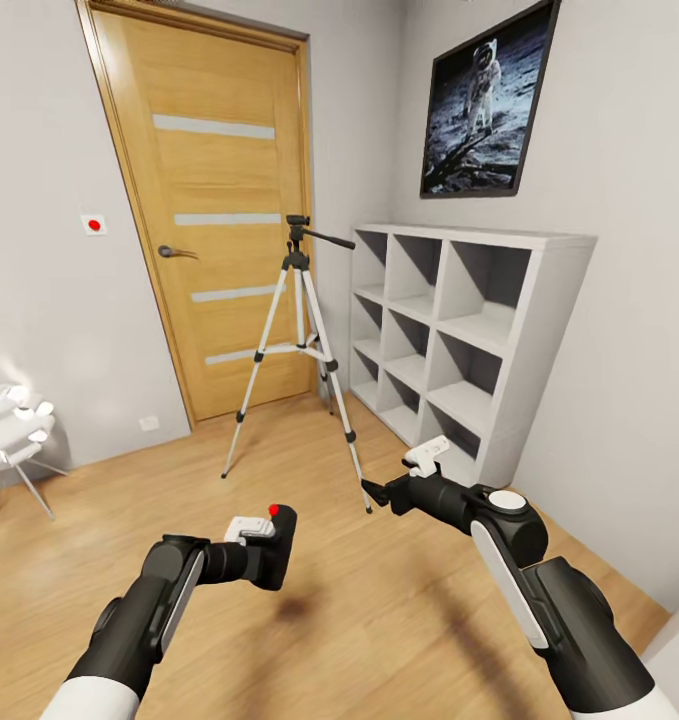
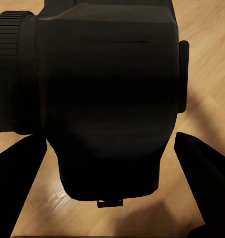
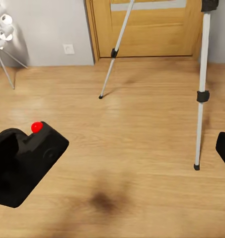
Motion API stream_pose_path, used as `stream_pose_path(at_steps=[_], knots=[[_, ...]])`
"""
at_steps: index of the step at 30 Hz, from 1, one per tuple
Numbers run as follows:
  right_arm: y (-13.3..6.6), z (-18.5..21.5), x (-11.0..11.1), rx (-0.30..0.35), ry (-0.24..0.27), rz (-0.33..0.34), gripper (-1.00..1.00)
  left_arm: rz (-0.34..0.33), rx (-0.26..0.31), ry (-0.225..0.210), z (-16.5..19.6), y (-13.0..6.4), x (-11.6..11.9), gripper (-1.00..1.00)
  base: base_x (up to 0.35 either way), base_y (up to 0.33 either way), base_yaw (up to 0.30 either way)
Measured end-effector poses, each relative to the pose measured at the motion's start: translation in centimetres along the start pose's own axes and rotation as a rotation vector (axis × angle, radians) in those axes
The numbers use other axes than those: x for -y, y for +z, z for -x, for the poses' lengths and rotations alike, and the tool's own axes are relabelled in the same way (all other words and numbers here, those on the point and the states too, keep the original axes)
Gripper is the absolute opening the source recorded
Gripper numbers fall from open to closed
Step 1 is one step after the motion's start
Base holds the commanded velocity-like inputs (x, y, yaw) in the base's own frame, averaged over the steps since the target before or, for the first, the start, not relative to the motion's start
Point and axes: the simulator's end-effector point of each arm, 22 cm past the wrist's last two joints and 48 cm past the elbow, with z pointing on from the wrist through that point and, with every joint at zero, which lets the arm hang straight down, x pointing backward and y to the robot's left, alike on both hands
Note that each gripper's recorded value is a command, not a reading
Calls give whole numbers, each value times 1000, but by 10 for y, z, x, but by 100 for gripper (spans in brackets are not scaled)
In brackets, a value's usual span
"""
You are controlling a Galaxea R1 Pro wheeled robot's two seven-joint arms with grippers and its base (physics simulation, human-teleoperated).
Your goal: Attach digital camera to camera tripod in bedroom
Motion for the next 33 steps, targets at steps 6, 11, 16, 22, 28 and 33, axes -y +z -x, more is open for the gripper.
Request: stream_pose_path(at_steps=[6,11,16,22,28,33], knots=[[-3,11,0,1,-1,1,100,-4,-6,-13,3,-6,1,-100,0,0,0],[-6,21,0,1,-1,1,100,-16,-7,-21,8,-12,5,-100,0,0,0],[-9,30,-1,1,0,3,100,-19,-8,-22,13,-18,8,-100,0,0,0],[-12,40,-1,0,1,4,100,-19,-9,-23,20,-26,12,-100,0,0,0],[-16,50,-2,0,1,5,100,-18,-16,-27,24,-32,14,-100,0,0,0],[-18,59,-2,-1,2,5,100,-16,-27,-32,25,-36,16,-100,0,0,0]])
